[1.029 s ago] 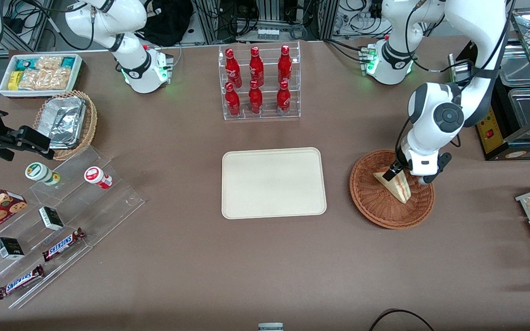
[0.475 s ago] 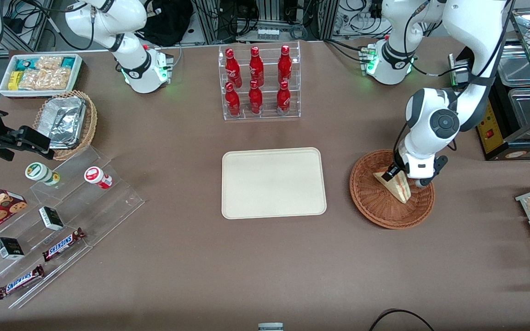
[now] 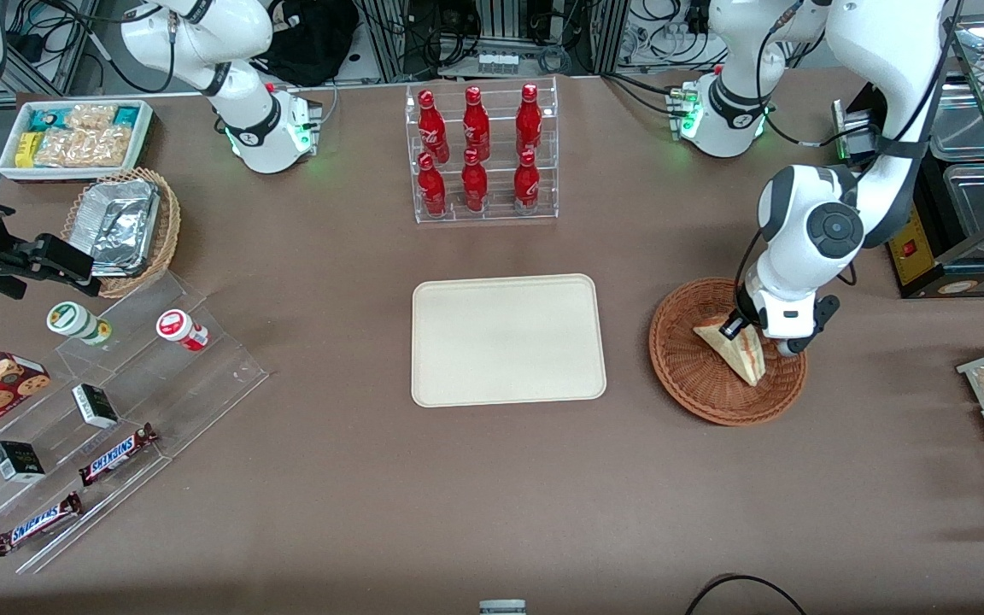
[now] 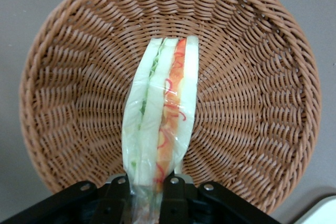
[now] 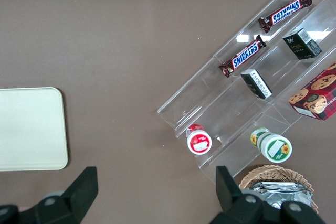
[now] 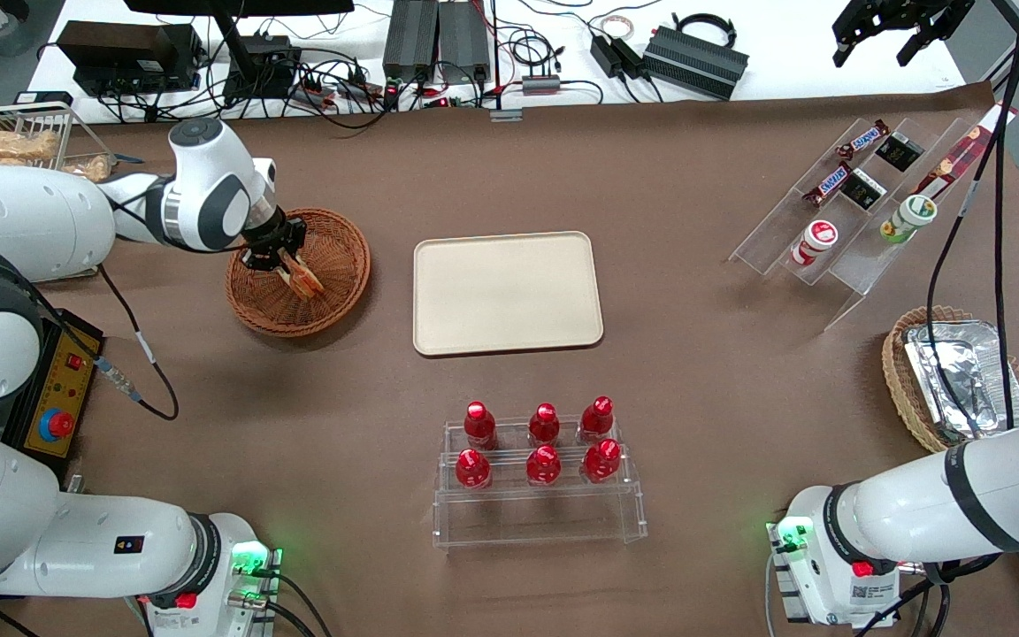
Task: Place sandwich from basket to tray
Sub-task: 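Lift the sandwich and carry it with the left gripper over the cream tray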
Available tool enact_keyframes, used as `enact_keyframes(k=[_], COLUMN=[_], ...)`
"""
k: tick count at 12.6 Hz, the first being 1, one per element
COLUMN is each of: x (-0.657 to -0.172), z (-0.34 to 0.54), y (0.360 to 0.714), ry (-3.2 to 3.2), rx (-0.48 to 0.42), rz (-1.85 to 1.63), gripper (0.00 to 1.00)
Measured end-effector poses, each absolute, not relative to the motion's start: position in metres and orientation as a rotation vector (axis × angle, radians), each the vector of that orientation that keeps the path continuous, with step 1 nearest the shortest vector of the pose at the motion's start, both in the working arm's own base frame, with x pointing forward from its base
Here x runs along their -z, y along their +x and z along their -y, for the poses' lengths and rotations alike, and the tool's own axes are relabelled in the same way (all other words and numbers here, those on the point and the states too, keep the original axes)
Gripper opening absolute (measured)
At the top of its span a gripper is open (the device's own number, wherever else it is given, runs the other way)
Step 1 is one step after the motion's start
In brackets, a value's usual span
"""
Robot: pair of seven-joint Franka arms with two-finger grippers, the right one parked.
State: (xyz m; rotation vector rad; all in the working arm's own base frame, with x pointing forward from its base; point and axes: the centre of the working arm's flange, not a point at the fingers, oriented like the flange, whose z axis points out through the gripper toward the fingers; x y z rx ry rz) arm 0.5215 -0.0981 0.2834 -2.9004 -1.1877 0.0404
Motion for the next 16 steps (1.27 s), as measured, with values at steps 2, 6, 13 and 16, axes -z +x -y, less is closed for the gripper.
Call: enact_keyframes(k=[2,6,13,16], x=[-0.316,-0.354,-0.327,-0.304], z=[0.106,0.162,0.303,0.369], y=[0.538,0.54,0.519,0.517], ry=[-2.876,-2.944,-3.046,-3.06], rx=[-0.118,-0.183,-0.208,-0.212], rz=[1.147,0.853,0.347,0.277], gripper=[0.17,0.14,0.14,0.14])
